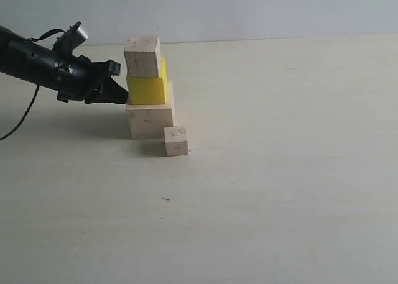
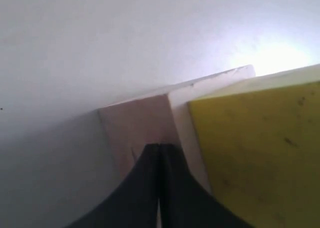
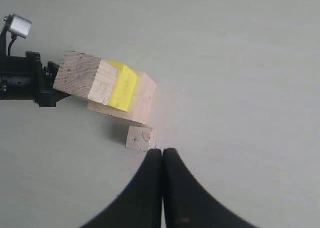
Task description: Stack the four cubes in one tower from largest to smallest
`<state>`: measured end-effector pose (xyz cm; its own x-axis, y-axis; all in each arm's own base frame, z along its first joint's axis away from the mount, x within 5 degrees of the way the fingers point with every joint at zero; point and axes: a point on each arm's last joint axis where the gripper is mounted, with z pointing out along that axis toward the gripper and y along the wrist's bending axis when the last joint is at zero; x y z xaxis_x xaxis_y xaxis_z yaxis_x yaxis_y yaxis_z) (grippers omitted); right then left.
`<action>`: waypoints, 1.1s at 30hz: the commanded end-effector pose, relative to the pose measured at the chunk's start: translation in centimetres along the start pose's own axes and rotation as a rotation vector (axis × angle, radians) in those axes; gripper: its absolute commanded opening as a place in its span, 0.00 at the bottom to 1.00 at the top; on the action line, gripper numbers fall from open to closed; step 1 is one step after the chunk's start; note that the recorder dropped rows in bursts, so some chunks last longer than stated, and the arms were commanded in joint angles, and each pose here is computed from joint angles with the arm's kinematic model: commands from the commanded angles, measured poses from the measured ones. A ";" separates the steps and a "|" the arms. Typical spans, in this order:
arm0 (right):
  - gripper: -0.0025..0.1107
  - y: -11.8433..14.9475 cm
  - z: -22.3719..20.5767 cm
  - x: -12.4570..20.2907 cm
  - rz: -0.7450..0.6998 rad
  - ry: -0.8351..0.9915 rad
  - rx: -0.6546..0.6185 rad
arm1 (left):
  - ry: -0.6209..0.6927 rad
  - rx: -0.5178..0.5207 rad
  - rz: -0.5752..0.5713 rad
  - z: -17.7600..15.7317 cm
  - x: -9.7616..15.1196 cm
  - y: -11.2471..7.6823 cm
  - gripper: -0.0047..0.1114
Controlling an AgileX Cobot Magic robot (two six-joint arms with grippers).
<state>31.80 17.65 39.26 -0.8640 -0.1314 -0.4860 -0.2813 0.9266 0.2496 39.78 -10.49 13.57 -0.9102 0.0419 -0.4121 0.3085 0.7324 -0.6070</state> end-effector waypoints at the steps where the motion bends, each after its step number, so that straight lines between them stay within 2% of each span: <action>1: 0.02 0.0 -0.3 0.0 0.002 -0.011 -0.002 | 0.017 0.029 0.015 0.5 0.3 -0.9 0.04; 7: 0.02 0.0 -0.3 0.0 0.002 -0.011 -0.002 | 0.021 0.015 0.049 1.6 0.5 -2.1 0.04; 33: 0.02 0.0 -0.3 0.1 0.001 -0.006 -0.001 | 0.032 0.049 0.067 2.2 0.7 -3.3 0.04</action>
<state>31.80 17.65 39.26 -0.8646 -0.1296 -0.4855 -0.2797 0.9268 0.2505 38.95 -13.93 13.61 -0.8937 0.1095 -0.4350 0.3768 0.7095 -0.5955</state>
